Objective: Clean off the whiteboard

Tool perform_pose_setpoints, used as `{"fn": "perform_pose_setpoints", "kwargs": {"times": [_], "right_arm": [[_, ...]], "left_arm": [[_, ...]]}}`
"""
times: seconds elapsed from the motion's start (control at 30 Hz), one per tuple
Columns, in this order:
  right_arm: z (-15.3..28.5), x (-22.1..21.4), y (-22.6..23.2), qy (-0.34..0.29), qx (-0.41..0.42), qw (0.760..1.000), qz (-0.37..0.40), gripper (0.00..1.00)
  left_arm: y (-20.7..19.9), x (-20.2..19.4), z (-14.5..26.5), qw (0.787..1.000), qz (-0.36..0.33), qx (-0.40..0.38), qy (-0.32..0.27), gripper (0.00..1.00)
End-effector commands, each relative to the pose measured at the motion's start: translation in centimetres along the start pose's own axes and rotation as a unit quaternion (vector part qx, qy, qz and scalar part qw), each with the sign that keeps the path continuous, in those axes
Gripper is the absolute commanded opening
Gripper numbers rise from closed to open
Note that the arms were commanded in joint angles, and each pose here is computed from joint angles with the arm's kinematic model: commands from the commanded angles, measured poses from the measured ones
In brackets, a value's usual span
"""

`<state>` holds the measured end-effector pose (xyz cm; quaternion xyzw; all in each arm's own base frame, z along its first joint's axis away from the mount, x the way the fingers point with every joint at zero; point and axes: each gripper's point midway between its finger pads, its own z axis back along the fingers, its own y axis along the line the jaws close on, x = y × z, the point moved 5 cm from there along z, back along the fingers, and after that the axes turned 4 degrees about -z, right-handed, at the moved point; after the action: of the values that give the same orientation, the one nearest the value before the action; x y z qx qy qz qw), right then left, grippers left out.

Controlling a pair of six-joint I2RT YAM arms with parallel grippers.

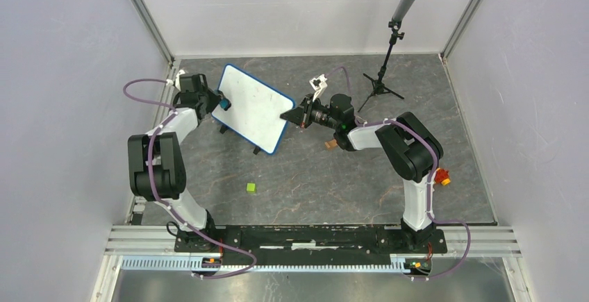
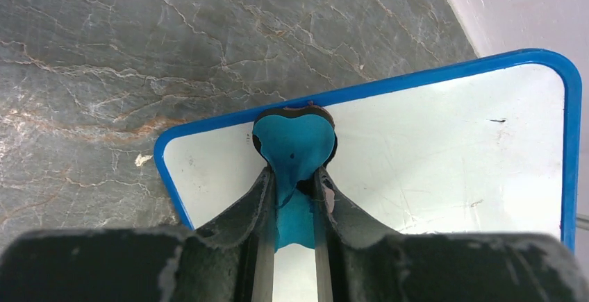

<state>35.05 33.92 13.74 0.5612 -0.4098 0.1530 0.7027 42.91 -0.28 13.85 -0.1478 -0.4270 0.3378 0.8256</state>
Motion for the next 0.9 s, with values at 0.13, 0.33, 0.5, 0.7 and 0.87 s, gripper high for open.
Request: {"fn": "perform_pose_setpoints", "kwargs": {"times": [0.13,0.33,0.5,0.7,0.87], "right_arm": [[-0.6,-1.8,2.1,0.047,0.062,0.996,0.032,0.0],[-0.7,-1.8,2.0,0.048,0.062,0.996,0.032,0.0],[-0.8,-1.9,2.0,0.05,0.065,0.996,0.029,0.0],[-1.1,-1.9,1.8,0.052,0.066,0.996,0.027,0.0],[-1.2,-2.0,1.5,0.057,0.059,0.996,0.032,0.0]], "left_arm": [[0.6,-1.5,-0.5,0.992,0.071,-0.09,0.051,0.26],[4.6,-3.6,-1.5,0.985,0.144,-0.072,0.066,0.26],[5.0,-3.4,-1.1,0.984,0.156,-0.063,0.056,0.27],[2.3,-2.3,0.4,0.992,0.091,-0.073,0.047,0.27],[-1.7,-3.8,1.7,0.996,-0.009,-0.073,0.052,0.28]]}}
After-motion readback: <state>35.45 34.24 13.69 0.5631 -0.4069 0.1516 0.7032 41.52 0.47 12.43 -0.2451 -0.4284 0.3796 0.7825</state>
